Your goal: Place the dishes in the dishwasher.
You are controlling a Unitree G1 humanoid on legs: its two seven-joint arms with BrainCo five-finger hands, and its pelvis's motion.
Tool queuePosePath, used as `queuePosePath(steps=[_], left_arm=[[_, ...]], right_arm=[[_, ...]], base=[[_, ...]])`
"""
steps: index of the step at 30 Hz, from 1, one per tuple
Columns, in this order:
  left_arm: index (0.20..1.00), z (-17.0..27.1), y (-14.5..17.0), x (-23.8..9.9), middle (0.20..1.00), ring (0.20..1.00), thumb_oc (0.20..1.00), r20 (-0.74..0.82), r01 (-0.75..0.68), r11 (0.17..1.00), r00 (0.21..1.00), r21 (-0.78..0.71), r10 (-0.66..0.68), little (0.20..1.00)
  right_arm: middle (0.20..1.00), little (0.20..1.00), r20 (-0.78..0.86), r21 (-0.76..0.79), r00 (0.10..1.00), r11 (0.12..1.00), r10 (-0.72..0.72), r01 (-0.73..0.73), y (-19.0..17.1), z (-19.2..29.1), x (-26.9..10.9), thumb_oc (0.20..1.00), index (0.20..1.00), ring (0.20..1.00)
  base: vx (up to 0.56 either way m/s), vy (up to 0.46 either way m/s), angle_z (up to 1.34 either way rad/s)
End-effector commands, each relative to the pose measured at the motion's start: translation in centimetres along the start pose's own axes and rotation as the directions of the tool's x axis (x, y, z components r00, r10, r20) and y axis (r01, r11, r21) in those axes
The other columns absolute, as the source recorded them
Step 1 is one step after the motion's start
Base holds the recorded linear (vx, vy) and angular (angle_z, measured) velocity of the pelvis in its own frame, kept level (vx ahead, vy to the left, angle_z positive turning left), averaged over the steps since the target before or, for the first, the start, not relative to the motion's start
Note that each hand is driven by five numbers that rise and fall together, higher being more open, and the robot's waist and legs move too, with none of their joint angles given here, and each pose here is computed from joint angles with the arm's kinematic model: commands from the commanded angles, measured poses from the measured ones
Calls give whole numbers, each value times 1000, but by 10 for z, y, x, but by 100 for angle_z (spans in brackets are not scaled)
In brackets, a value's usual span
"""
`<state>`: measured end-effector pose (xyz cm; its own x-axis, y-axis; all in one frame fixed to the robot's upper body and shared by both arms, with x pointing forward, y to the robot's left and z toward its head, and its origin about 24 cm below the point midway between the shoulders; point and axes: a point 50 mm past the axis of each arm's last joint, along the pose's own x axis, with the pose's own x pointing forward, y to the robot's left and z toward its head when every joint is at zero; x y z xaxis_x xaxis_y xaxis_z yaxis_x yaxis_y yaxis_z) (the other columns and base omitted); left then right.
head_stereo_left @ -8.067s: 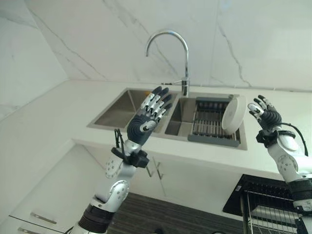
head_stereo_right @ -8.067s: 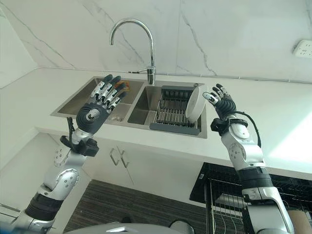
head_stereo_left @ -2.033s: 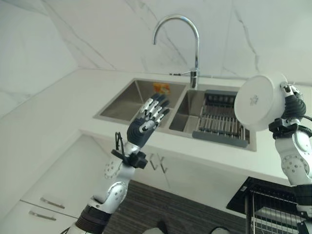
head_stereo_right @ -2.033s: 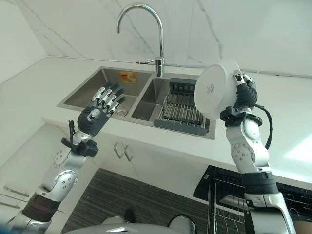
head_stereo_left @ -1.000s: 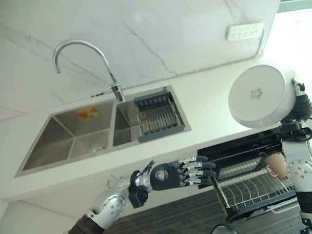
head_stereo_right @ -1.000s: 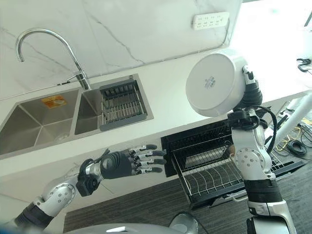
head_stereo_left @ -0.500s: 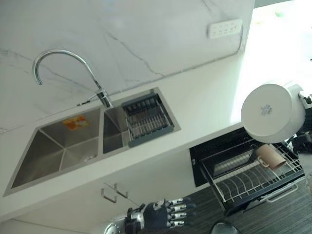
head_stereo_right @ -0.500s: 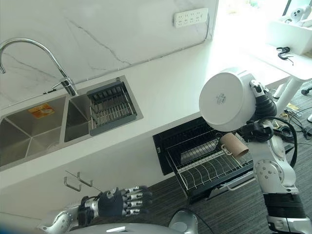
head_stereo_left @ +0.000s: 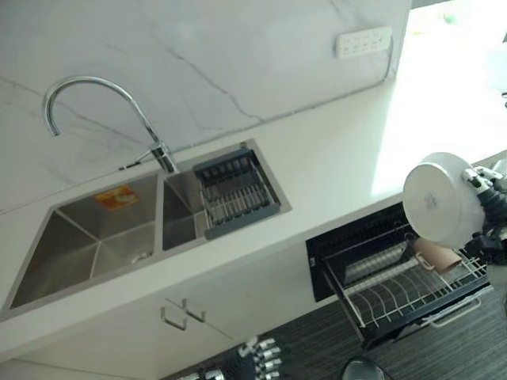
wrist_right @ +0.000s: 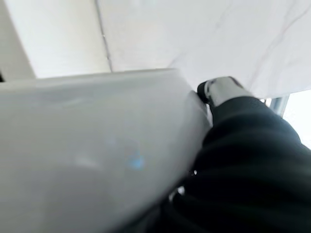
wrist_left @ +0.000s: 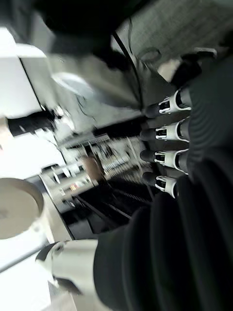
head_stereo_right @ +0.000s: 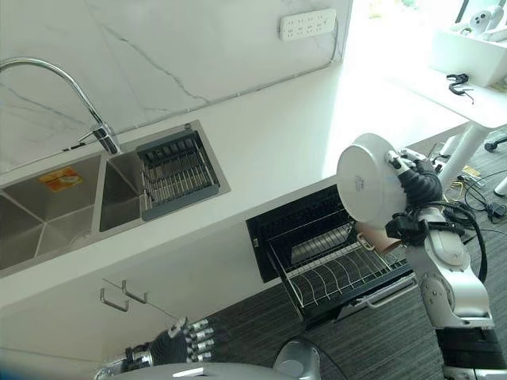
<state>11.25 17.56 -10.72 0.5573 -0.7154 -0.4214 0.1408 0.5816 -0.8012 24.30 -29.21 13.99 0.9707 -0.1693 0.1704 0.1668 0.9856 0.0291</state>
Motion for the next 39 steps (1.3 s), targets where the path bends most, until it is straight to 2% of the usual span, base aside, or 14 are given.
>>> queuePosePath(steps=[1, 3, 5, 16, 25, 27, 39], left_arm=[[1000, 33, 6, -7, 1000, 1000, 1000, 155, -144, 977, 981, 159, 119, 1000], [1000, 37, 9, -8, 1000, 1000, 1000, 176, -198, 961, 971, 194, 164, 1000], [1000, 39, 7, -6, 1000, 1000, 1000, 187, -215, 955, 966, 206, 177, 1000], [1000, 50, 3, -5, 1000, 1000, 1000, 248, -273, 937, 944, 219, 217, 1000], [1000, 56, 3, -9, 1000, 1000, 1000, 281, -297, 932, 931, 206, 235, 1000], [1000, 55, 3, -10, 1000, 1000, 1000, 288, -302, 932, 928, 203, 238, 1000], [1000, 58, 4, -18, 1000, 1000, 1000, 300, -312, 929, 922, 197, 246, 1000]], right_arm=[[200, 200, 237, -47, 971, 998, -30, 42, 2, 41, 3, 200, 200, 200], [200, 200, 264, -156, 963, 984, -45, 89, 2, 42, 1, 200, 200, 200], [200, 200, 259, -155, 965, 984, -49, 92, 3, 41, 1, 200, 200, 200], [200, 200, 284, -374, 957, 912, -61, 169, 10, 18, -6, 200, 200, 200], [200, 200, 332, -590, 942, 770, -41, 242, 9, 12, -5, 200, 200, 200], [200, 200, 327, -658, 944, 709, -35, 254, 7, 6, -6, 200, 200, 200], [200, 200, 274, -796, 961, 555, -26, 242, 0, -28, -15, 200, 200, 200]], base=[[-49, -44, 1], [-39, -36, 4], [-31, -33, 15], [-41, -18, 7], [-24, -4, 5], [-10, -7, 7], [1, -7, 5]])
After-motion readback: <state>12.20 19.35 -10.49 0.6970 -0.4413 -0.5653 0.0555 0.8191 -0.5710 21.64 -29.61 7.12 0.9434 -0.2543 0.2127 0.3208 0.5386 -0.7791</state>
